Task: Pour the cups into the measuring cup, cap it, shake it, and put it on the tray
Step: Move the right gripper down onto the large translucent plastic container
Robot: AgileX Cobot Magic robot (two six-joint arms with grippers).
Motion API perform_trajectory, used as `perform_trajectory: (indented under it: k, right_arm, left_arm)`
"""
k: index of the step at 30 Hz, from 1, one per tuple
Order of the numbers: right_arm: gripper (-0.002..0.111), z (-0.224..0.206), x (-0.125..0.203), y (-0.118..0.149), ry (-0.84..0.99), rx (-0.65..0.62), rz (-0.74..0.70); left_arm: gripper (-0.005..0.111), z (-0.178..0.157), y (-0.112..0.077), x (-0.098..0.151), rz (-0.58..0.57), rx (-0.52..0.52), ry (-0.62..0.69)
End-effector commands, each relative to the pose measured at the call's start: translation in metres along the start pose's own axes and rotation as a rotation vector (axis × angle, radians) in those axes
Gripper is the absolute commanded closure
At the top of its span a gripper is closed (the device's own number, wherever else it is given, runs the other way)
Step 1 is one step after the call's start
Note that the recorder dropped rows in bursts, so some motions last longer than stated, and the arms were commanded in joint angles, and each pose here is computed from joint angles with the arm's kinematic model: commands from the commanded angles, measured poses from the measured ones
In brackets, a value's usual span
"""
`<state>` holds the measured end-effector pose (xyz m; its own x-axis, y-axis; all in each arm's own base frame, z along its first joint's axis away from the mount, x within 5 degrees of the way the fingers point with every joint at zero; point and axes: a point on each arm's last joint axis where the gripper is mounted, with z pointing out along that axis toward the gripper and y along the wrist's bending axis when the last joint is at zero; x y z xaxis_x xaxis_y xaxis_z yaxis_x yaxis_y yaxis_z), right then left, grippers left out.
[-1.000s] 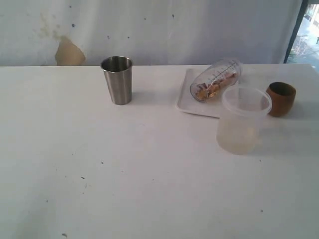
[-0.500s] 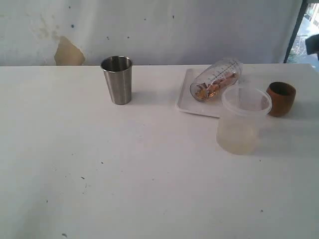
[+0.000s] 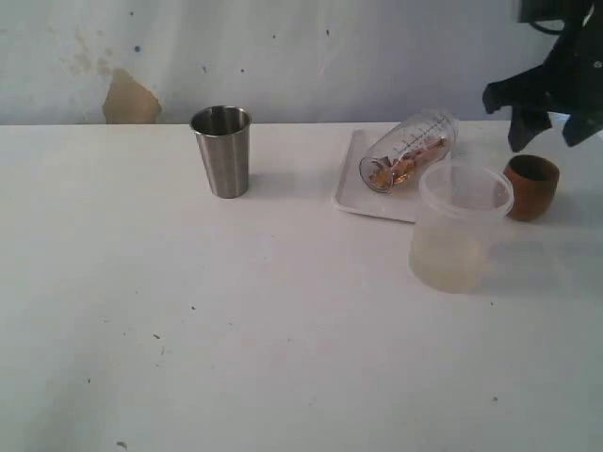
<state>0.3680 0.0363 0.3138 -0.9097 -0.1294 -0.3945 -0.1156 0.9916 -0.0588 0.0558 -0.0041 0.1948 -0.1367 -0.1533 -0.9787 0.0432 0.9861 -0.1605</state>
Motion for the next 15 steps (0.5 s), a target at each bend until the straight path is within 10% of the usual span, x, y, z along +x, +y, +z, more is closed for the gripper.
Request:
perform_trajectory:
  k: [1,15]
  right_arm:
    - [0.053,0.028,-0.009,0.001,0.060,-0.011,-0.011]
    - [0.063,0.076,-0.011,0.009,0.115,-0.069,0.015]
  left_arm:
    - [0.107,0.000,0.000,0.000,0.000,0.000,-0.013]
    - [0.107,0.000,0.000,0.000,0.000,0.000,-0.013]
